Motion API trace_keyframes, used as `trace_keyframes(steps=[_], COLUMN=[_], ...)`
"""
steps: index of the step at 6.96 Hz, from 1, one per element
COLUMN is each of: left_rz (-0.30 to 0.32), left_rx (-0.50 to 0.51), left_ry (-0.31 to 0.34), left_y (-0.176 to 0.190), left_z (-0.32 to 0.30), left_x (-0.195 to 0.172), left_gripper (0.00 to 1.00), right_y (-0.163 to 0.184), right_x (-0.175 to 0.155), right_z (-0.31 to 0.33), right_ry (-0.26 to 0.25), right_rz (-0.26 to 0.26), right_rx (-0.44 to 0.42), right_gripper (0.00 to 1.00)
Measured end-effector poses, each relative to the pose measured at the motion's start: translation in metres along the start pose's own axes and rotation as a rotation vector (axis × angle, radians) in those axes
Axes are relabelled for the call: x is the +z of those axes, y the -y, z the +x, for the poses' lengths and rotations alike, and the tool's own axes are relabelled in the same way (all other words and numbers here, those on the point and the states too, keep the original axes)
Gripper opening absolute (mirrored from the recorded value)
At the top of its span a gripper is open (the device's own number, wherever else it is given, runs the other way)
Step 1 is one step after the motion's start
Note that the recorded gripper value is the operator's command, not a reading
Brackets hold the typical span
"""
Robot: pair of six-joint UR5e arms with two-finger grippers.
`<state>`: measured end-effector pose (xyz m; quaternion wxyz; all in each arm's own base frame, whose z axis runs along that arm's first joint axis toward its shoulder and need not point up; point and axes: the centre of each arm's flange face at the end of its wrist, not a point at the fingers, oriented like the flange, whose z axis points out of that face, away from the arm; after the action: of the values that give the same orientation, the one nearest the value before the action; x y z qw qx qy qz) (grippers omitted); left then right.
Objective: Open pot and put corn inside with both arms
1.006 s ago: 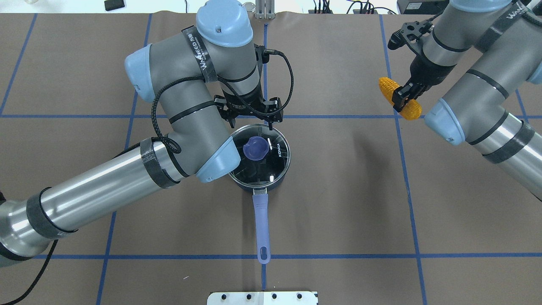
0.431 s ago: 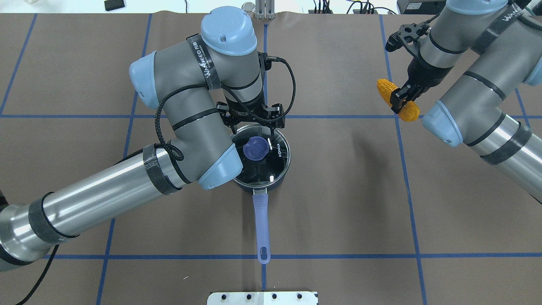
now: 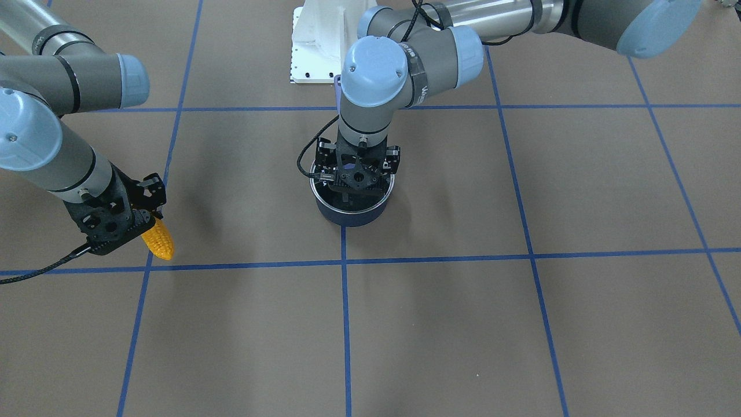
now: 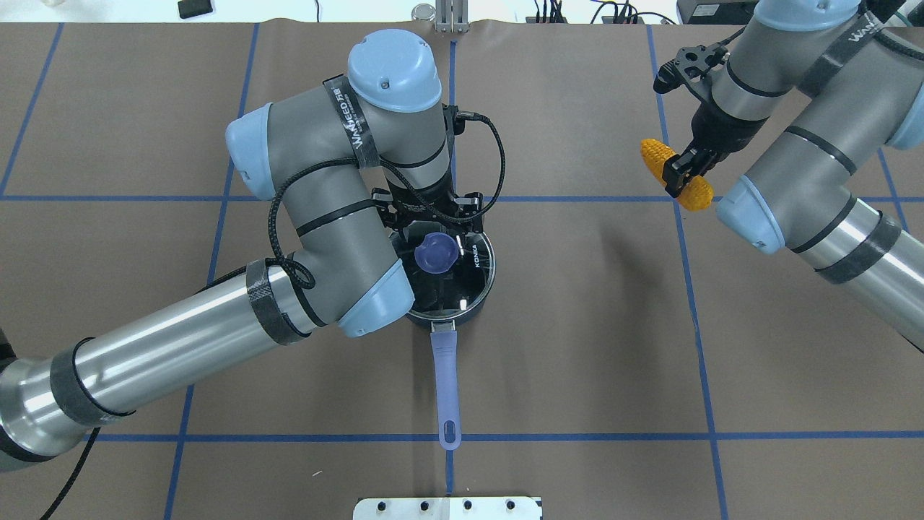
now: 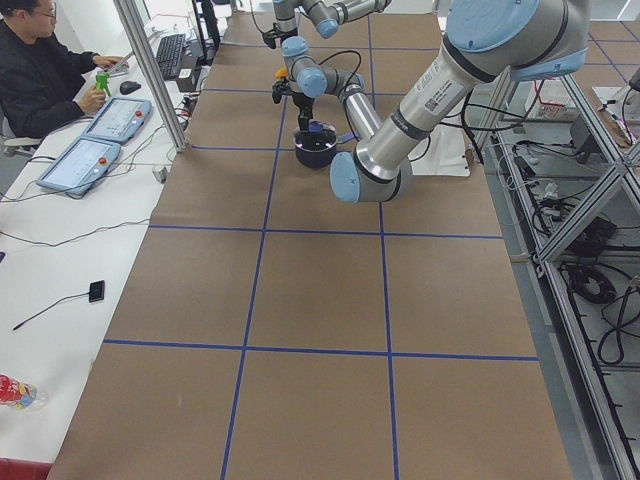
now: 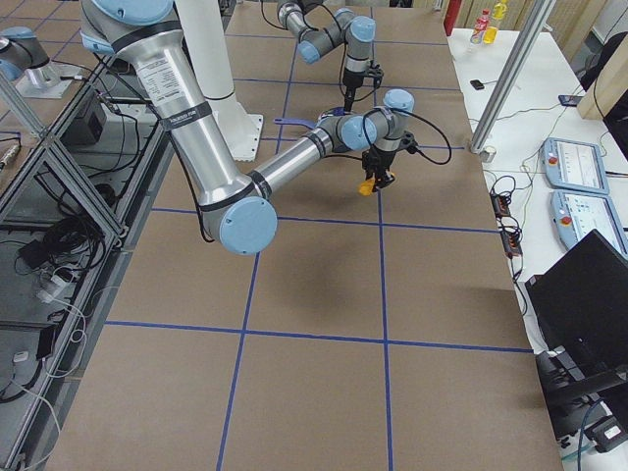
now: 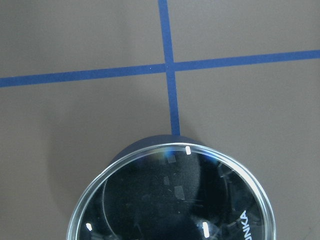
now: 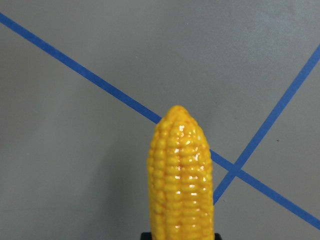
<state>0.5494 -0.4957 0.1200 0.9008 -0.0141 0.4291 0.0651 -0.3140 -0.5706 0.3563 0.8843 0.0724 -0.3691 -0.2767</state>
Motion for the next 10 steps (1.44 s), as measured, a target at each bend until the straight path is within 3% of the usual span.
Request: trace_keyframes(steps=[5, 10], left_rz=[-0.014, -0.028], left_rx=[0.019, 0.01], left_ry=[-0.009, -0.018], left_y=[-0.019, -0.034], left_z=[0.001, 0.011], left_x=[0.007, 0.013], left_gripper=[0.85, 0.73], right_y=[0.0, -0.002], right_x=[0.005, 0.009], right_z=[-0.002, -0.001], right_ry=[0.001, 0.0], right_rz=[-0.007, -0.012], right_rx=[-0.004, -0.004], right_gripper=[0.31, 0.31])
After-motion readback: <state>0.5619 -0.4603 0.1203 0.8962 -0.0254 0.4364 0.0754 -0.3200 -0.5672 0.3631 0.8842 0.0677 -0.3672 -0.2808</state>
